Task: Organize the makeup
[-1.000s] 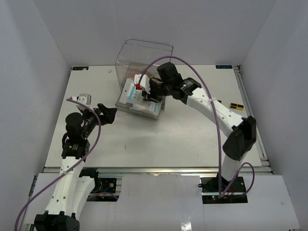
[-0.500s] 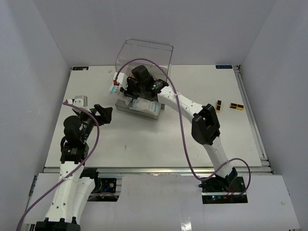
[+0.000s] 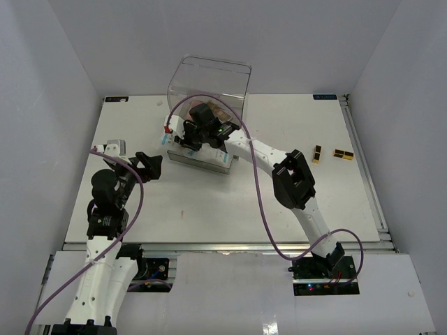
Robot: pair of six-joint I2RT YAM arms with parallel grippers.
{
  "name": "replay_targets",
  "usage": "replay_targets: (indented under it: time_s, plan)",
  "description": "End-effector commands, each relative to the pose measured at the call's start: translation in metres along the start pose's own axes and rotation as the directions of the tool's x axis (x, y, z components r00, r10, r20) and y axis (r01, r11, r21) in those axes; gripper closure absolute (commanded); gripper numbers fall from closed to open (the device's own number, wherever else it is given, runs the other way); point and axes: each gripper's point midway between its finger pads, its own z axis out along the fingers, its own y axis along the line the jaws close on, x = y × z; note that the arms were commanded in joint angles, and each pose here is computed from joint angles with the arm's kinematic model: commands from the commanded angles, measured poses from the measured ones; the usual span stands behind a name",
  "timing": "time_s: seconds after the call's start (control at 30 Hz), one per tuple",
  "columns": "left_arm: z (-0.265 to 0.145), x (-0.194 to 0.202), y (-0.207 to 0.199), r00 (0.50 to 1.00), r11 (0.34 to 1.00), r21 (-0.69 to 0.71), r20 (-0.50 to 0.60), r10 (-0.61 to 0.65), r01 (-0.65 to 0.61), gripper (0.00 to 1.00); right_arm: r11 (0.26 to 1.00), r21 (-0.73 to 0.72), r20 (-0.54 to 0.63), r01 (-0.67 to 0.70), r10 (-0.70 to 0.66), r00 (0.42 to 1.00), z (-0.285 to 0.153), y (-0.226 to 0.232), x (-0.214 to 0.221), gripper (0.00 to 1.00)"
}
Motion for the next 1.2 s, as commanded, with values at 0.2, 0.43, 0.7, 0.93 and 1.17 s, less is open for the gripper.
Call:
replay_targets:
  time_s: [0.2, 0.43, 0.7, 0.93, 1.17]
  plan:
    - [-0.002, -0.008, -0.002, 1.0, 1.0, 0.004, 0.02, 0.012, -0.012, 0.05, 0.999, -0.039, -0.08, 0.015, -0.019, 0.997, -0.022, 0.001, 0.027, 0.7]
    - [-0.001, -0.007, -0.002, 1.0, 1.0, 0.01, 0.016, 0.011, -0.012, 0.05, 0.999, -0.054, -0.135, -0.003, -0.004, 0.991, -0.041, 0.0, 0.043, 0.7]
    - [-0.001, -0.005, -0.002, 1.0, 1.0, 0.012, 0.012, 0.011, -0.011, 0.05, 0.998, -0.068, -0.137, -0.02, 0.011, 0.991, -0.047, -0.001, 0.041, 0.34]
    - [-0.001, -0.007, -0.003, 1.0, 1.0, 0.012, 0.015, 0.01, -0.01, 0.05, 0.998, -0.052, -0.002, -0.035, 0.035, 0.999, -0.069, -0.011, -0.021, 0.21]
    - [-0.002, -0.007, -0.003, 1.0, 1.0, 0.012, 0.018, 0.012, -0.012, 0.05, 0.999, -0.025, 0.081, -0.034, 0.036, 0.996, -0.093, -0.016, -0.06, 0.22]
